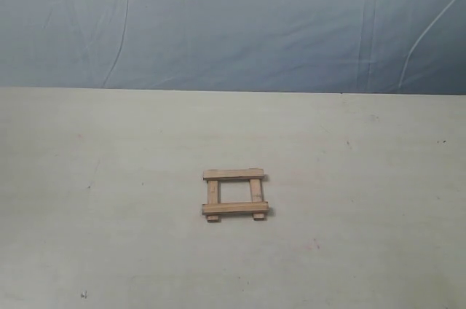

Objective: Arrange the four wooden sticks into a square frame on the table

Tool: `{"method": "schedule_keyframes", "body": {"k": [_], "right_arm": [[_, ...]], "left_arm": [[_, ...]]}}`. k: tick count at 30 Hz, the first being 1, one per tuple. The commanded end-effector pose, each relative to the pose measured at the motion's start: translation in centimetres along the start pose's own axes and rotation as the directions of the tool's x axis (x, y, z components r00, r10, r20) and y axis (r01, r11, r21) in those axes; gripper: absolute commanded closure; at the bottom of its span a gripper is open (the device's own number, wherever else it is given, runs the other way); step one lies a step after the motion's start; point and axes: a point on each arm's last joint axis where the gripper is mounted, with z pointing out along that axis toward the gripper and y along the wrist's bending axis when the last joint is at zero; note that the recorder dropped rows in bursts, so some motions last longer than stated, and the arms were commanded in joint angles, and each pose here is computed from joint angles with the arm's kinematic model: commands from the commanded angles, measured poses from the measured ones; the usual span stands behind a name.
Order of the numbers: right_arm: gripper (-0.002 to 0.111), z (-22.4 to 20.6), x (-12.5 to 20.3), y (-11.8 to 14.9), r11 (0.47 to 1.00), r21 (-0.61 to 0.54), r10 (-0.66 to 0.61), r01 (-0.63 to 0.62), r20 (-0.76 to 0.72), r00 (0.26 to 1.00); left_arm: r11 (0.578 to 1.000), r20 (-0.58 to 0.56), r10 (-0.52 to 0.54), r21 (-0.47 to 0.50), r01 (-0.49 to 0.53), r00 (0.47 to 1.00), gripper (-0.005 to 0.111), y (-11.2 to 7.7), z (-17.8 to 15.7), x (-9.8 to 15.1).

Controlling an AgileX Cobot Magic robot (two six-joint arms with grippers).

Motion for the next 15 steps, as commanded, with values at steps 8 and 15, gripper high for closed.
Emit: {"method": "schedule_keyframes", "body": {"k": [8,15], "right_arm": [[0.109,-0.07,-0.18,0.04,1.0,-0.005,-0.004,0.004,0.022,1.0],[0.109,-0.07,-0.18,0.04,1.0,-0.005,-0.004,0.004,0.022,1.0]], "left_arm": [[1.0,0.003,-0.006,0.0,0.006,1.0,0.107,0.0,-0.02,0.04],[1.0,0.003,-0.009,0.002,0.009,1.0,0.107,-0.02,-0.02,0.04]]}}
